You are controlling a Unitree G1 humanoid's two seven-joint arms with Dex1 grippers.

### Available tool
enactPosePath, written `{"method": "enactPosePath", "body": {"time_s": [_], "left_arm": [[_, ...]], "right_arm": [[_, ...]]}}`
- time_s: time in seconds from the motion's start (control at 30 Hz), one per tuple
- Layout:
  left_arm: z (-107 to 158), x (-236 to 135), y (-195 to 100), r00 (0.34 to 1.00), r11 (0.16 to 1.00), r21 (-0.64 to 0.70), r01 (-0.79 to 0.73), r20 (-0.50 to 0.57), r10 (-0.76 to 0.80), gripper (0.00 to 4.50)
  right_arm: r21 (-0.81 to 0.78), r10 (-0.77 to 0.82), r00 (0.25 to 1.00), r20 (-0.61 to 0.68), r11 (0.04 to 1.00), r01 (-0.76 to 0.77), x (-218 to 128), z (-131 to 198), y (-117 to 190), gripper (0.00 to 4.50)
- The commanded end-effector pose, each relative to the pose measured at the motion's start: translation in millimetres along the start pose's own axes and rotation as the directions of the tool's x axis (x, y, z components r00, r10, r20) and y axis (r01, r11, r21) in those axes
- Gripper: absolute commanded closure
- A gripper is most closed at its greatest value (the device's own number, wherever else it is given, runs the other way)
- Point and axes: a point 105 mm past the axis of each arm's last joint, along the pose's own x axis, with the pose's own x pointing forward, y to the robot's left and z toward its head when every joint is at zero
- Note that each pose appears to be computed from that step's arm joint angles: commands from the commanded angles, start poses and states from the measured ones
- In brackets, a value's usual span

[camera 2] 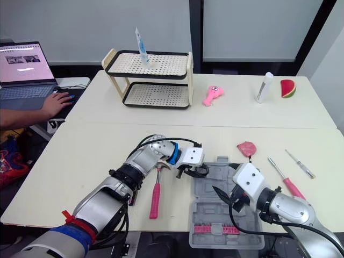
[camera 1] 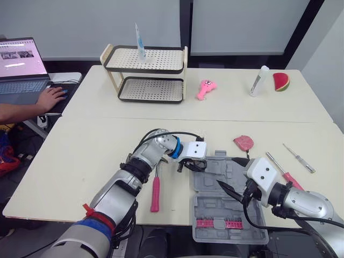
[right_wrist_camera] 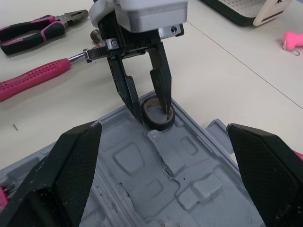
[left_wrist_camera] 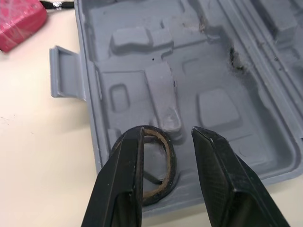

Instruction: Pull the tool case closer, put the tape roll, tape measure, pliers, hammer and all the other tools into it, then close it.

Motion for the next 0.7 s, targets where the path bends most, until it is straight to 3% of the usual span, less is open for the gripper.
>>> {"method": "enactPosePath", "body": {"time_s": [0.03, 0.17, 0.3, 0.47, 0.7], "left_arm": [[16.1, -14.1, 5.6, 0.993, 0.998, 0.011, -0.058, 0.1, 0.056, 2.87], [20.2, -12.6, 9.7, 0.947, 0.981, -0.09, -0.17, 0.261, 0.188, 2.87], [9.0, -9.4, 8.1, 0.903, 0.955, -0.183, -0.233, 0.325, 0.282, 2.87], [-5.8, -4.2, 2.5, 0.896, 0.943, -0.222, -0.249, 0.316, 0.311, 4.03], [-9.4, 2.3, 0.3, 0.895, 0.941, -0.236, -0.241, 0.321, 0.31, 4.03]], "right_arm": [[-0.029, 0.0, 0.999, 0.04, 1.0, 0.001, -0.4, 9.6, -1.0, 0.0], [-0.024, -0.008, 0.999, 0.043, 1.0, 0.009, -1.0, 8.3, -2.3, 0.0], [-0.023, -0.019, 0.999, 0.047, 1.0, 0.021, -1.7, 7.4, -3.8, 0.0], [-0.021, -0.032, 0.999, 0.044, 0.999, 0.033, -4.5, 5.6, -6.4, 0.0], [-0.018, -0.033, 0.998, 0.048, 0.999, 0.034, -4.5, 6.6, -5.1, 0.0]]}}
